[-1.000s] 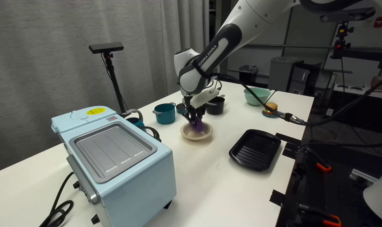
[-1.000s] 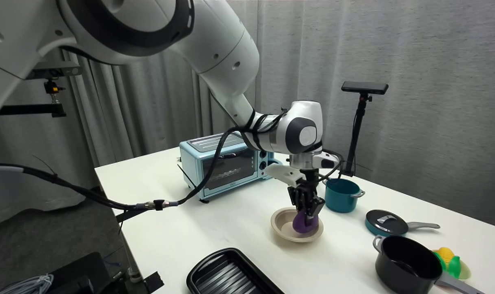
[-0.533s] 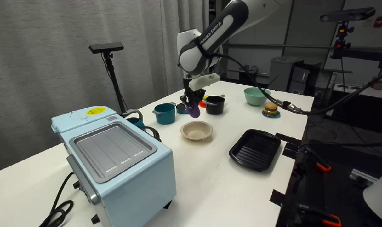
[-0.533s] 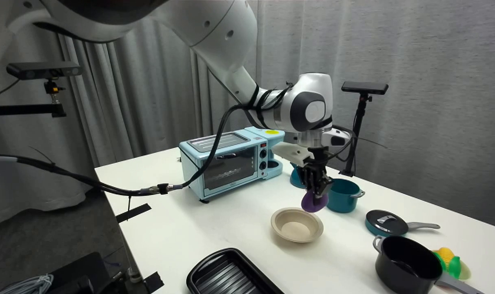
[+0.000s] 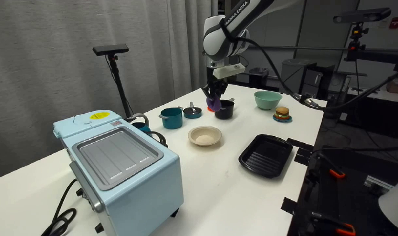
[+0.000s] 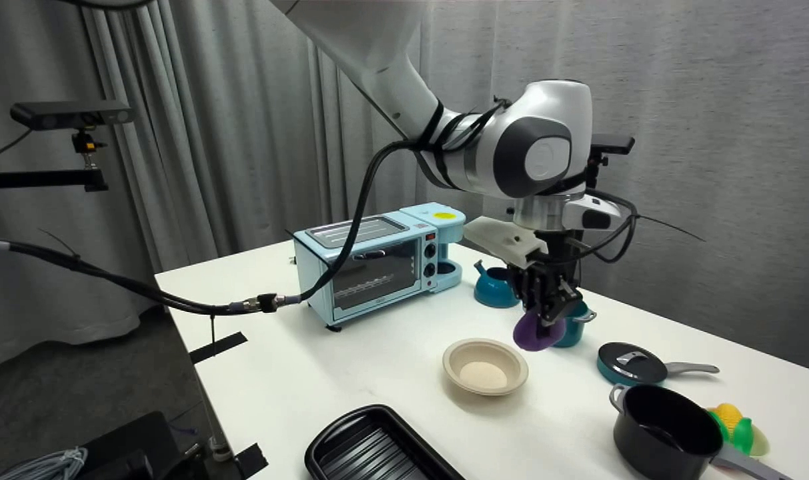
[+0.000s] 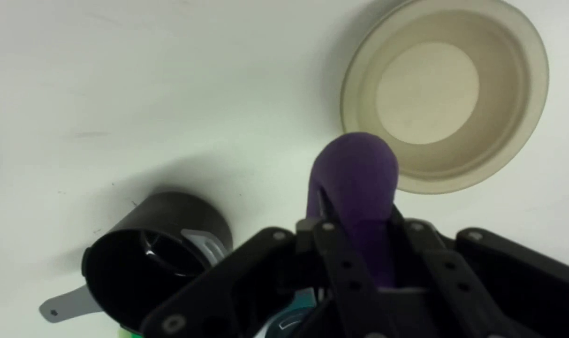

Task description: Pick up the purple plush toy from the plate and put it on the table

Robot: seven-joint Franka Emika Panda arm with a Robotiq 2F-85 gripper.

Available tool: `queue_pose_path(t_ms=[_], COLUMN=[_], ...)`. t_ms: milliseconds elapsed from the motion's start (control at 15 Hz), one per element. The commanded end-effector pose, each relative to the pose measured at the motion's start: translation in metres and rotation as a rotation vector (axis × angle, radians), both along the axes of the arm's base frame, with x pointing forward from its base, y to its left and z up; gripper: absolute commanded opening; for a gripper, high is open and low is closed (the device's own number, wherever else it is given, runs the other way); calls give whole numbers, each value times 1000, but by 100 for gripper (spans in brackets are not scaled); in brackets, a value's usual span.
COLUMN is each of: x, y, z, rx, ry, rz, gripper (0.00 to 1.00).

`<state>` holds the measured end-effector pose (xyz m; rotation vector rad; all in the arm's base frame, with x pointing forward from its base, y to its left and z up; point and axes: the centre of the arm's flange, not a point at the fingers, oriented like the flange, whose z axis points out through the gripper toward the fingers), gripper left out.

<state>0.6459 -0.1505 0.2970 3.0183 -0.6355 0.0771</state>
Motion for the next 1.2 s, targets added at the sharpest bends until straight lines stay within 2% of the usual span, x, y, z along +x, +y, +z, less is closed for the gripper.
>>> queue_pose_path(t_ms=[0,267,667,1133], x=[-37,-59,-81,-100], y=[-33,-62,-80,-106], z=[-6,-43,-90,-132], rx=[24,5,-28,-86], ry=[39,103,193,256], rz=[-5,-25,-40,-40], gripper=[6,6,6,6])
